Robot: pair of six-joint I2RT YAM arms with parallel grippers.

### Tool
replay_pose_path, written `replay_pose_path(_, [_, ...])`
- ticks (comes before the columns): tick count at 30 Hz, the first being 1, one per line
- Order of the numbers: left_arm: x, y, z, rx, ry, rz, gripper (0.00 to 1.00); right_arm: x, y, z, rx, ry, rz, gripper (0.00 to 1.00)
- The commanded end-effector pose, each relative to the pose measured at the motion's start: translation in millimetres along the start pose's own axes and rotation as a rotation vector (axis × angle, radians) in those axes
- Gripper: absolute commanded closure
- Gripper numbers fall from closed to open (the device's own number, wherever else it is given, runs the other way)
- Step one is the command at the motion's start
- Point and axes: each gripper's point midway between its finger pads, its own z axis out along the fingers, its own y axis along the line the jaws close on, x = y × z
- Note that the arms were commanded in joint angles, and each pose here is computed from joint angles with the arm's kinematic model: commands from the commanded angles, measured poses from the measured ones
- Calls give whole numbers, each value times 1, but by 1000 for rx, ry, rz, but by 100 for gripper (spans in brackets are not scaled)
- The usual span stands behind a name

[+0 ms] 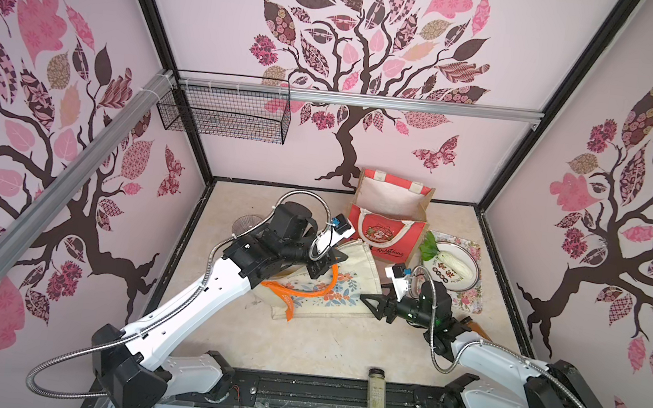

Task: Put away the canvas bag
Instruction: Press the canvas bag at the center of the board.

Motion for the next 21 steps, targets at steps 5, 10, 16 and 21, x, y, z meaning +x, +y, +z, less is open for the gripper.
replay_pose_path(5, [-24,5,-11,-35,-100,42,100,0,1,6,-13,20,23,99])
replay_pose_path(10, [-24,5,-9,-34,-100,36,100,7,-7,4,34,30,35,84])
replay_pose_path(16, [-23,6,-10,-41,-98,40,100,16,-8,-1,47,43,42,38])
replay_pose_path(21, [-22,3,-7,-17,-86,42,100,19,-10,-3,60,46,46,45])
